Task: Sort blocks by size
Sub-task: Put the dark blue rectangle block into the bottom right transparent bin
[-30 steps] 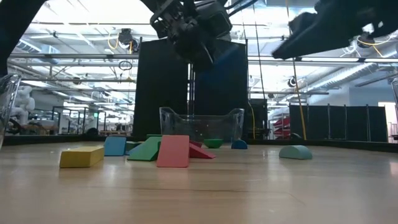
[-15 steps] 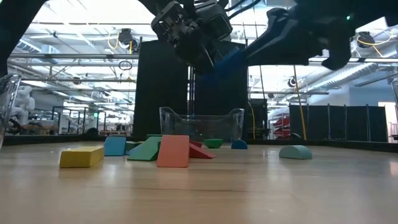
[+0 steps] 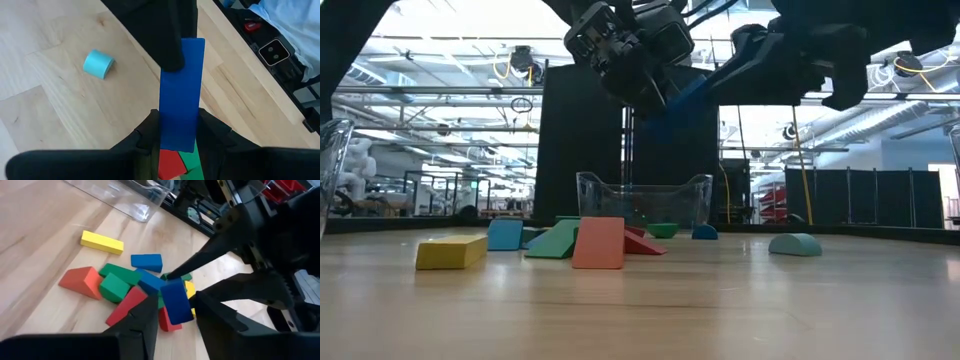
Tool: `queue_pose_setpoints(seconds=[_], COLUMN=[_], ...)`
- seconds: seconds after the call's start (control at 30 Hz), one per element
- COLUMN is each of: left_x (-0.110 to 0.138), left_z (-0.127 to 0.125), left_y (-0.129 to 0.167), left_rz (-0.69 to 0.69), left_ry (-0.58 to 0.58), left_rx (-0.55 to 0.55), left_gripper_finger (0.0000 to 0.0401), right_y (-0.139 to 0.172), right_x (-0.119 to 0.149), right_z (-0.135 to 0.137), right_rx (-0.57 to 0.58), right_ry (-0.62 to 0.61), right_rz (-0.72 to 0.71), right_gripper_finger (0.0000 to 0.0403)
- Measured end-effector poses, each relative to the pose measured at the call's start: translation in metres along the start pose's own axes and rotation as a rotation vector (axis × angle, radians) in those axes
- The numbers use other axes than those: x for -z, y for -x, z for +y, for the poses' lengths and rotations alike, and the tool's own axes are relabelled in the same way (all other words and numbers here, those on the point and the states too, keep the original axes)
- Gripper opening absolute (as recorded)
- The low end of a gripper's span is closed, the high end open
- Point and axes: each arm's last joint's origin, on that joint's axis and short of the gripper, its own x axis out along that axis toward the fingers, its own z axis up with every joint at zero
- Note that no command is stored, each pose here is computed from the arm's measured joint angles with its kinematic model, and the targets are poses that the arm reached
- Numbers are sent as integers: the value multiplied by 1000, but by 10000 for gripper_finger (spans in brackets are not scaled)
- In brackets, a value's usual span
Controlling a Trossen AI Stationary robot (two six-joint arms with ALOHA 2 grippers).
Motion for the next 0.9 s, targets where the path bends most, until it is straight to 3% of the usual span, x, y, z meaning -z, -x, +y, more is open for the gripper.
queue_pose_setpoints(seconds=[0.3,0.6,0.9], left_x=[-1,-1,7], left_z=[1,-2,-1], left_y=[0,-2,0], left_rz=[-6,6,101], left_ry=[-7,-1,46], left_rx=[-7,-4,-68], left_gripper_finger=[86,87,88], right_y=[0,0,17], right_x=[-1,-1,-11], right_z=[0,-1,-3], right_rx=[5,19,70], right_ry=[0,-43,-46], right_rz=[-7,-3,-5], right_gripper_finger=[41,47,44])
